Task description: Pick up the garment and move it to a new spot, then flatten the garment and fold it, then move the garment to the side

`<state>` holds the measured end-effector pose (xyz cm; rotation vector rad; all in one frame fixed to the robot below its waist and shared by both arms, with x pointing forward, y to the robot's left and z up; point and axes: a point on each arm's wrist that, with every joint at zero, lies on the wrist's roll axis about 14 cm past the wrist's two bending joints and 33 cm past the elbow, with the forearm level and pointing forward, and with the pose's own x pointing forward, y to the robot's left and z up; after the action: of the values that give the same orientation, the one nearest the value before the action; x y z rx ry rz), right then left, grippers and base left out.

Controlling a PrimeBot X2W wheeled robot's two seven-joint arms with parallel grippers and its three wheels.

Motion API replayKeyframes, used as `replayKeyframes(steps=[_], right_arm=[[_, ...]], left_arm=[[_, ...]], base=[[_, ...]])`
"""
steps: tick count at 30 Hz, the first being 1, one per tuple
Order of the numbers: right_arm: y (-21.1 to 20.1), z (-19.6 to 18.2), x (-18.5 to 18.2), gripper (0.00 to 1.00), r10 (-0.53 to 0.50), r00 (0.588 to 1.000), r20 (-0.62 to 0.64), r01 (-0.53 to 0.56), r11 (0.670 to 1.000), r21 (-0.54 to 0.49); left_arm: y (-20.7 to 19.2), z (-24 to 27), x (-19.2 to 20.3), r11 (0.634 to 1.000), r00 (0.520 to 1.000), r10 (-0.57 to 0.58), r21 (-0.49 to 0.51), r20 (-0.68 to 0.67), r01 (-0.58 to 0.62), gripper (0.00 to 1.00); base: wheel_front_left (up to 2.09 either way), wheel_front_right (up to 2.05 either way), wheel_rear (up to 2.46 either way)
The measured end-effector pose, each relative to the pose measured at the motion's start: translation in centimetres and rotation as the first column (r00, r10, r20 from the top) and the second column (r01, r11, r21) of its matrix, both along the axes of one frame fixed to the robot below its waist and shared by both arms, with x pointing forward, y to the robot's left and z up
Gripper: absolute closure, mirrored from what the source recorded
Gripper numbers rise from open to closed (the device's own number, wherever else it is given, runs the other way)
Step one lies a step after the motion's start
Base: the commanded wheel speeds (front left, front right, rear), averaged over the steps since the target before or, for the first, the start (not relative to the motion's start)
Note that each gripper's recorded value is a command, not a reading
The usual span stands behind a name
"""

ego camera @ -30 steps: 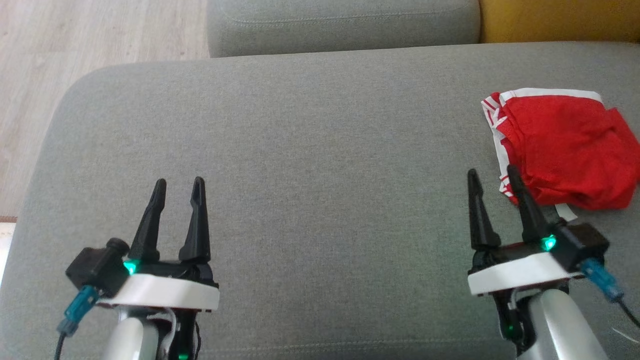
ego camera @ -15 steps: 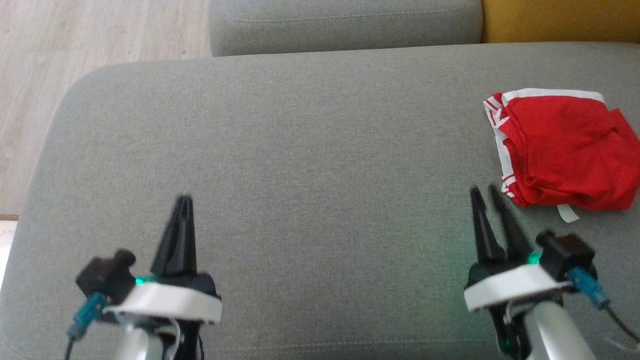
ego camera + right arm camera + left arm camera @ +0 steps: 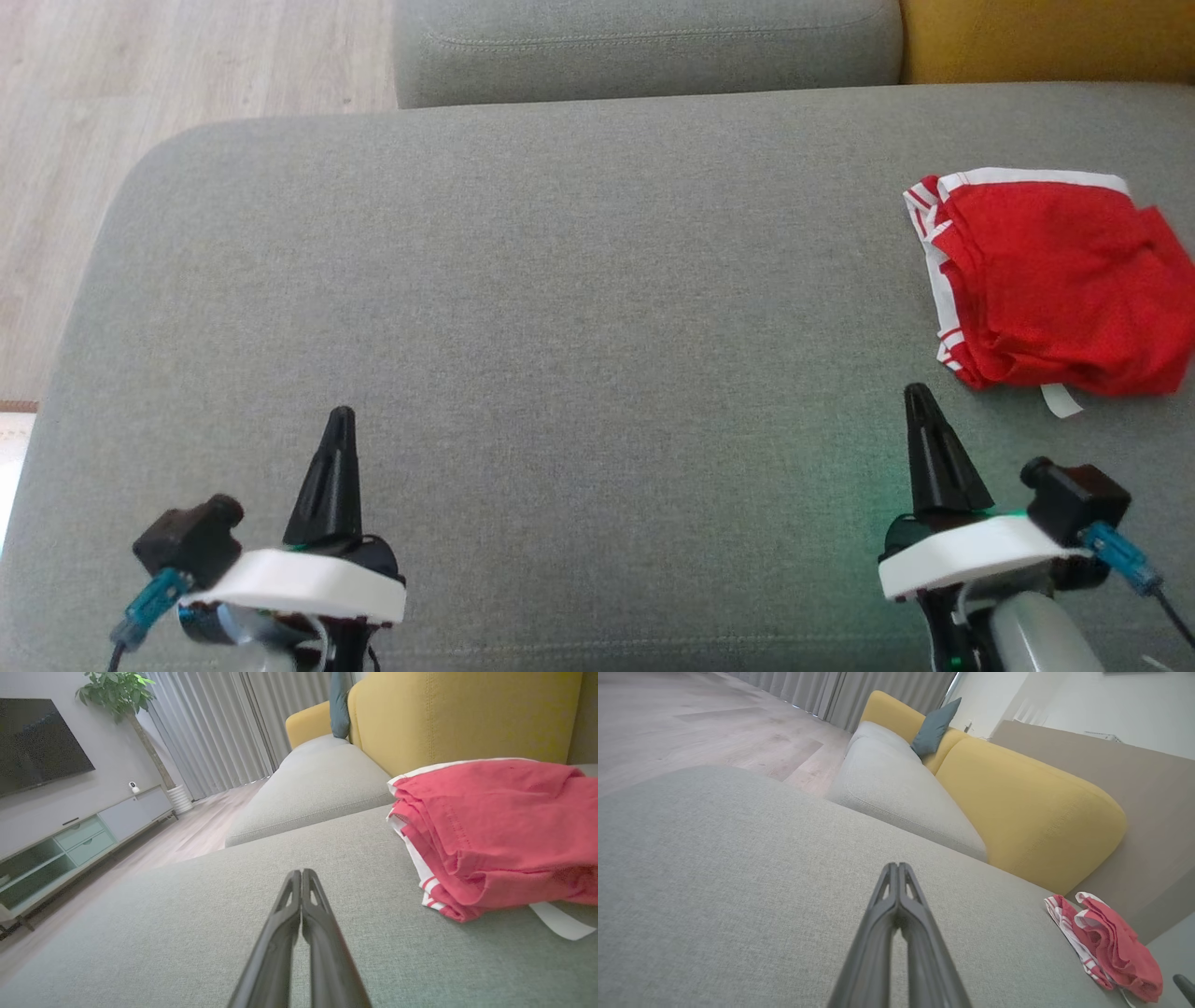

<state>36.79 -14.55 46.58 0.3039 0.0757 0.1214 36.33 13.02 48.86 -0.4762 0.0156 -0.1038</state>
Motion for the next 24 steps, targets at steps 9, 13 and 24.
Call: replayKeyframes(steps=[9,13,24], right_arm=[[-0.8,-0.1,0.1,1.00,-0.039,0.999,-0.028,0.042,0.993,0.109],[-1.0,-0.1,0.1,1.00,-0.052,0.998,-0.040,0.057,0.987,0.151],[-1.7,-0.1,0.2,1.00,-0.082,0.994,-0.066,0.097,0.959,0.268]], left_arm=[[0.6,-0.7,0.0,0.995,0.999,0.017,-0.093,-0.047,-0.021,1.00],[0.9,-0.7,0.2,0.991,0.998,0.027,-0.130,-0.054,-0.034,1.00],[1.4,-0.8,0.3,0.971,0.996,0.032,-0.233,-0.084,-0.051,1.00]], base=[[0.00,0.00,0.00],[0.00,0.00,0.00],[0.00,0.00,0.00]])
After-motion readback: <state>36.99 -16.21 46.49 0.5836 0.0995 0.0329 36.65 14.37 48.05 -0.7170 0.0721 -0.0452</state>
